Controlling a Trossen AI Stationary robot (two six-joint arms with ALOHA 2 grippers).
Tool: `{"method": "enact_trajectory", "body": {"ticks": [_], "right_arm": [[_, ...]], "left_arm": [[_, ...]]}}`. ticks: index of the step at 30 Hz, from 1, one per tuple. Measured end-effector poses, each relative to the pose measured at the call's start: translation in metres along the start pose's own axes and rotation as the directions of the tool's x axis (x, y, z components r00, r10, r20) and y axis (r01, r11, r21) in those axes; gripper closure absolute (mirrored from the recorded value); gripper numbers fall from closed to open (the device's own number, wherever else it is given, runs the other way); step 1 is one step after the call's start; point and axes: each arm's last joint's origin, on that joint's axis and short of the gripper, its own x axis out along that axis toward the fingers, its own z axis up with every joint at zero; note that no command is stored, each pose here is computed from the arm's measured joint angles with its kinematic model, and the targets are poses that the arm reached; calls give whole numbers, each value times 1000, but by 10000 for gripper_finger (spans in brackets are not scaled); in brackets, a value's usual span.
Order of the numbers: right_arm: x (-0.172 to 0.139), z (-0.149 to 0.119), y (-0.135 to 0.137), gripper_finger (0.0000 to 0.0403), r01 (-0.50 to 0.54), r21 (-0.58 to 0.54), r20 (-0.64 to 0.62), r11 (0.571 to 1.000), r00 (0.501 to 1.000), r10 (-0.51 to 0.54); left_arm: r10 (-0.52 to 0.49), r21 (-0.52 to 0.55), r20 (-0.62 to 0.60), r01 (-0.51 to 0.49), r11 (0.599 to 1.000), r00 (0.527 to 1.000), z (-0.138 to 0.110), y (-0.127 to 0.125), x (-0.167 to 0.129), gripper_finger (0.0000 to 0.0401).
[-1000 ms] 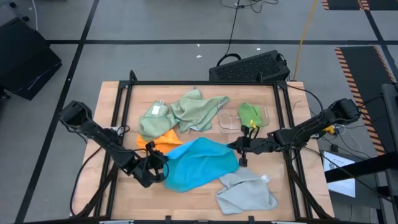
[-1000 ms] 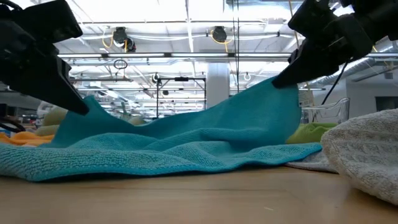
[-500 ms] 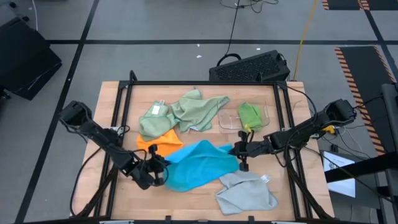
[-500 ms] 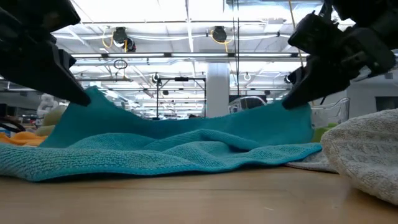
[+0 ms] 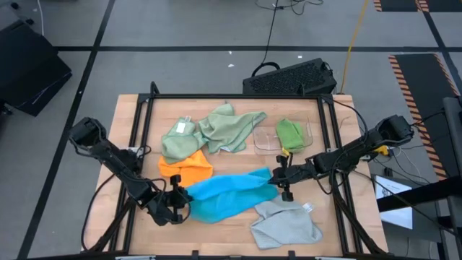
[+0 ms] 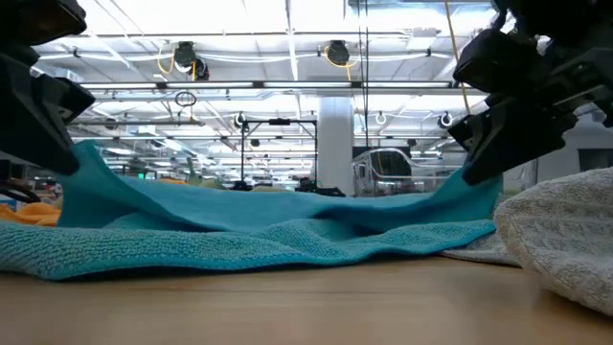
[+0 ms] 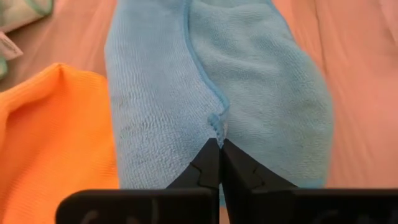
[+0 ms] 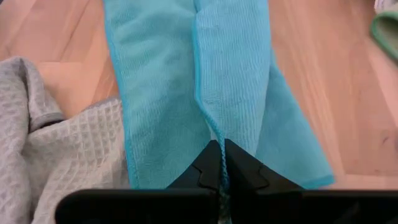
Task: Fold microfiber towels
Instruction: Fold the blue microfiber cloth
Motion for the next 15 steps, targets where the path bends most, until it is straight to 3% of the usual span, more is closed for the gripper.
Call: {"method": "enact_trajectory", "body": {"ticks": [6,15], "right_arm": [[0,0,1,377,-14,3,-2,1000,1000,14],[0,-3,0,296,-8,21,-35,1000,999,9]], "left_arm": [[2,-91,8,-1,996,1000,0,-1,0,383],[-9,-136,20,12,991,1000,1,-2,0,388]]}}
